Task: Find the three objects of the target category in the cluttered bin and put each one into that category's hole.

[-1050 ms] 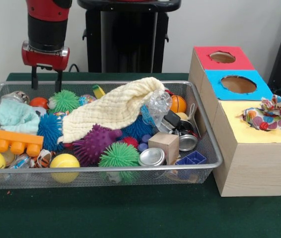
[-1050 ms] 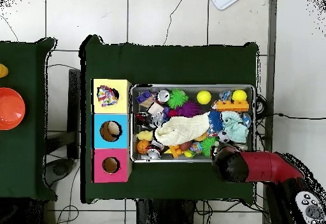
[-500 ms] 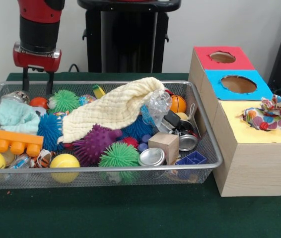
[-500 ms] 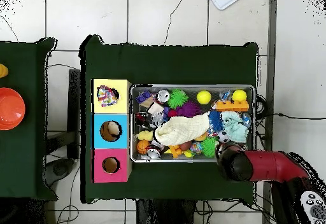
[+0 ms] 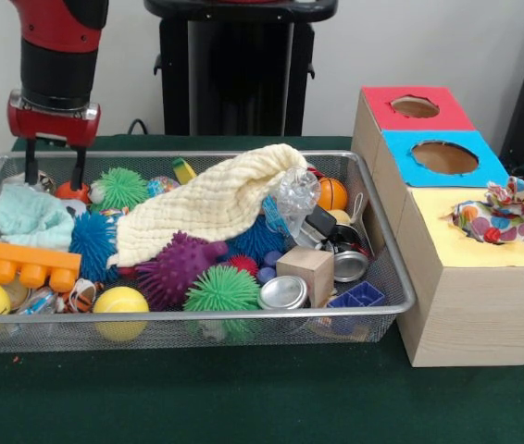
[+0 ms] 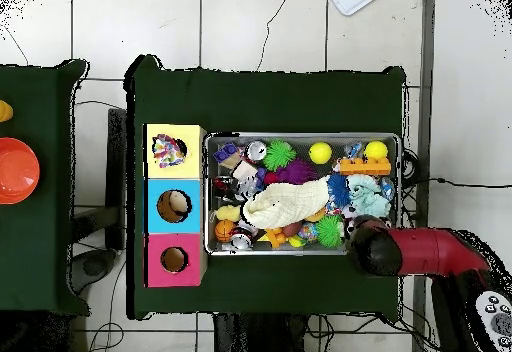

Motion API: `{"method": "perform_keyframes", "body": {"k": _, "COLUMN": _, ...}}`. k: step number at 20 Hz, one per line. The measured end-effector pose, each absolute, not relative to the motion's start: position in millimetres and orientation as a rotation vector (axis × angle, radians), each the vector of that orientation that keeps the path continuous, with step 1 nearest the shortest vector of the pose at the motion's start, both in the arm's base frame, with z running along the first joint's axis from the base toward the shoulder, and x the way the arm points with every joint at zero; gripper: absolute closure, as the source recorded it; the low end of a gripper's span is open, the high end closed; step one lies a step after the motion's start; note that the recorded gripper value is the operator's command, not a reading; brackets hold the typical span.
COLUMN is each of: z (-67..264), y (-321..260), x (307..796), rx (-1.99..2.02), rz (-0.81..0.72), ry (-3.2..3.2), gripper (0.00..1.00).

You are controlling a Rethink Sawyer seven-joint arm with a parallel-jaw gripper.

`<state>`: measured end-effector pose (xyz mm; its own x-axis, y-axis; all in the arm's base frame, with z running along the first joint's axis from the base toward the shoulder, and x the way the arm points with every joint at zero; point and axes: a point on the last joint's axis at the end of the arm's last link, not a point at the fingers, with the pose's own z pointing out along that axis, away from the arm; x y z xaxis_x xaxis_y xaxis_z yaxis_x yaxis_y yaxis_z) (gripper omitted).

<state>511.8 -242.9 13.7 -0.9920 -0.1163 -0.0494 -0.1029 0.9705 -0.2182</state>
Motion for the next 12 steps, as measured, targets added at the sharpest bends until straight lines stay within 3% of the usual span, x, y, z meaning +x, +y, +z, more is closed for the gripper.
{"method": "perform_keyframes", "body": {"k": 12, "z": 9.9, "y": -252.6, "x": 521.1, "rx": -0.271, "rz": -0.39, "ry": 3.005, "gripper": 0.0}}
